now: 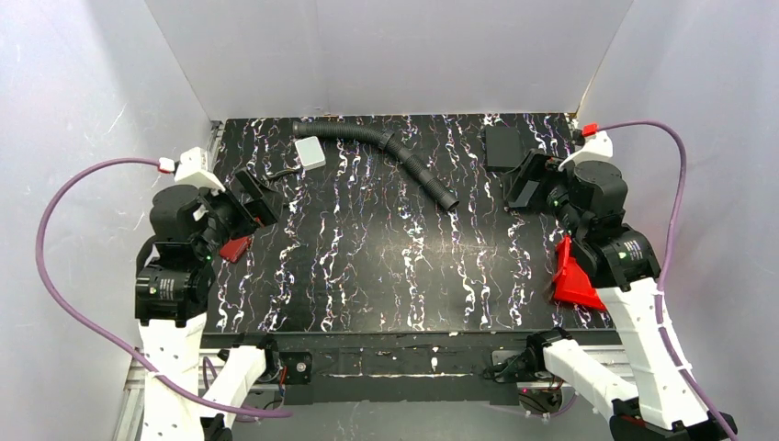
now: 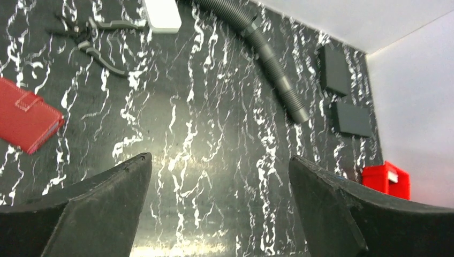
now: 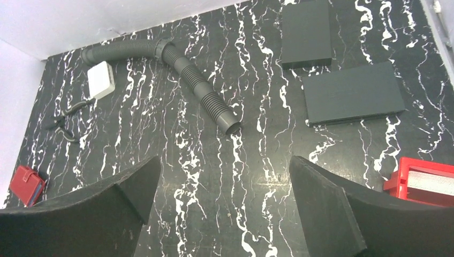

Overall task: Put the credit cards into the card holder
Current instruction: Move the card holder to the center of the board.

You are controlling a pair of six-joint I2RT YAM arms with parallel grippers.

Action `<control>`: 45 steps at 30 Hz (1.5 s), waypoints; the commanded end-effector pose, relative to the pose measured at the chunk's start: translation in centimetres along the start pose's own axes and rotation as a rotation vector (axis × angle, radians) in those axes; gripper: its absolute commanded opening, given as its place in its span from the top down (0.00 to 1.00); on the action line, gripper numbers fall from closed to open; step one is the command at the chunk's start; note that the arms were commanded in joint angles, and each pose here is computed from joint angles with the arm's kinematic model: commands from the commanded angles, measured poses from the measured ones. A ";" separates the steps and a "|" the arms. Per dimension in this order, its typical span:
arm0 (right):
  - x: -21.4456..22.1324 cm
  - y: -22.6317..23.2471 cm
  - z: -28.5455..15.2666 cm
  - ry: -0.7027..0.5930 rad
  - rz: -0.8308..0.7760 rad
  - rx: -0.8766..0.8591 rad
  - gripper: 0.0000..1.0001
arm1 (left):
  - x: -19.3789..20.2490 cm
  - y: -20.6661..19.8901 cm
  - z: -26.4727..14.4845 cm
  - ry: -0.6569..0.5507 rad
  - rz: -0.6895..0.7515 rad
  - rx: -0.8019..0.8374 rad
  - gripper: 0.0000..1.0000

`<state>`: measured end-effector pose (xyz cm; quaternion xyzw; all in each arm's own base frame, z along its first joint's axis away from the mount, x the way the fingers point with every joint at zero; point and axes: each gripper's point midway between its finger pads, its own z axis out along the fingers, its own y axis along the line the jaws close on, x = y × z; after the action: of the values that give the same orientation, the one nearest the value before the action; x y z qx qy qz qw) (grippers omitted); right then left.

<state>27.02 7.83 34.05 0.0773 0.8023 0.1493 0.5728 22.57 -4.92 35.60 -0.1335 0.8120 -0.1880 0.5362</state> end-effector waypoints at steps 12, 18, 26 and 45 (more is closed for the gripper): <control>8.3 7.0 1.8 0.285 -0.092 -0.507 0.00 | 11.0 14.4 4.8 0.313 -0.078 -0.607 0.01; 9.7 8.1 1.3 0.345 -0.094 -0.577 0.00 | 10.7 21.9 4.2 0.205 -0.150 -0.976 0.01; 9.5 10.1 -0.7 0.368 -0.109 -0.642 0.00 | 11.2 27.1 11.2 0.305 -0.254 -0.976 0.13; 11.7 10.3 -2.2 0.426 -0.173 -0.653 0.00 | 20.5 25.3 17.1 0.690 -0.483 -0.728 0.39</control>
<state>20.32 20.81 27.36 -0.2006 0.8217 0.3717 0.3826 32.11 11.83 2.51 -0.4195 0.8910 0.0546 0.1648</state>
